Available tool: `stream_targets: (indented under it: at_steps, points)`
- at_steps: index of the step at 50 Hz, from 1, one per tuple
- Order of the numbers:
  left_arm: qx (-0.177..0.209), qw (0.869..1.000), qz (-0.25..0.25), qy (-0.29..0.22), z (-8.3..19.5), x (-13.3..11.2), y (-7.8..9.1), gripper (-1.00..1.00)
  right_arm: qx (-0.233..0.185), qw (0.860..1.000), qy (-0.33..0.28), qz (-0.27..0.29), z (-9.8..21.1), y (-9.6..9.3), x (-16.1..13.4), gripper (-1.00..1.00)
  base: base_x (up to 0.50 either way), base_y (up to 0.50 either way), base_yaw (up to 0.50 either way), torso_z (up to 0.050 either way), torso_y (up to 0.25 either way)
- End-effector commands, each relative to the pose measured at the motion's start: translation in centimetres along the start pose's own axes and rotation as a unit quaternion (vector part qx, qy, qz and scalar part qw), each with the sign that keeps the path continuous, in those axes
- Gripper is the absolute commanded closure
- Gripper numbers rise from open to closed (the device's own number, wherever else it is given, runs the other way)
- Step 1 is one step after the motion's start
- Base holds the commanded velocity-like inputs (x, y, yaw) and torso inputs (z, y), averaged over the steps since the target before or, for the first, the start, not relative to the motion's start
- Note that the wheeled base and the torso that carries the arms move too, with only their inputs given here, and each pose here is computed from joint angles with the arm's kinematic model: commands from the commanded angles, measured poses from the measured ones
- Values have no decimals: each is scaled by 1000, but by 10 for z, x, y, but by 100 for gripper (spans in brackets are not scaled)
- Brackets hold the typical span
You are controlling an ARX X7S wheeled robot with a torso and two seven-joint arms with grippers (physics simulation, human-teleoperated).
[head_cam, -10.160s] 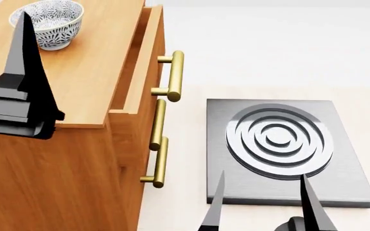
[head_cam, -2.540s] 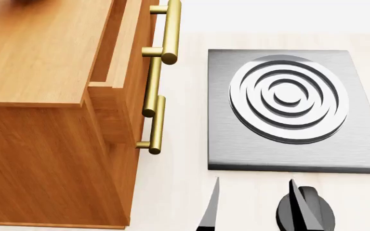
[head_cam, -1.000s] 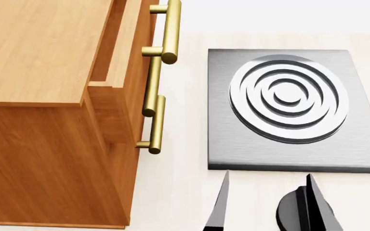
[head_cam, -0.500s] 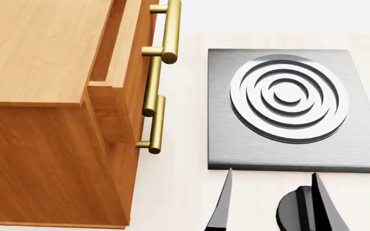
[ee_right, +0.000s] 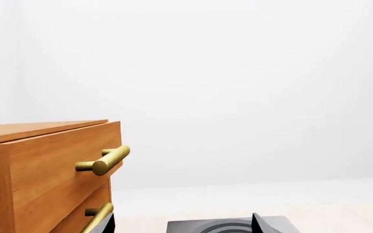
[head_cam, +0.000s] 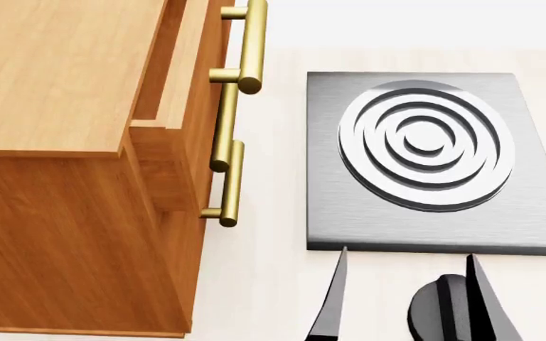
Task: Pick the akita bowl on the wooden cabinet and place it on the plate.
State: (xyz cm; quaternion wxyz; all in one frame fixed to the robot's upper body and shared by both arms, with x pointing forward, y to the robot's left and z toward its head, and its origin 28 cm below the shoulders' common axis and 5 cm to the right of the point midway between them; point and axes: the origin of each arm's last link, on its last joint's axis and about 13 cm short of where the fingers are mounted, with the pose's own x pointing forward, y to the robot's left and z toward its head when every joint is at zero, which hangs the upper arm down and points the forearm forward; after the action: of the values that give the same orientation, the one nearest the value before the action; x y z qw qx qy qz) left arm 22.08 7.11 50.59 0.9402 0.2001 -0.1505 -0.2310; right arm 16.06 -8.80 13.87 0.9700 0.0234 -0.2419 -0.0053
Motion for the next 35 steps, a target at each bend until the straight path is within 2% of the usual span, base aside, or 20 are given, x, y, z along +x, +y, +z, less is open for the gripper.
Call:
stream_targets:
  at_steps: [1, 15, 22, 35]
  points:
    - [-3, 1000, -14, -9, 0, -6, -11, 100, -1, 1000, -1, -1, 1, 0, 0, -100, 0, 0, 0, 0, 0]
    - [11, 999, -38, -17, -4, -11, -22, 100, 5, 1000, -10, -3, 8, 0, 0, -100, 0, 0, 0, 0, 1]
    - [25, 998, -46, -35, -4, -12, -21, 100, 5, 1000, -28, -4, 19, 0, -1, -100, 0, 0, 0, 0, 0]
    - [38, 995, -81, -45, -14, -7, -18, 100, 3, 1000, -25, -3, 17, 0, -1, -100, 0, 0, 0, 0, 0]
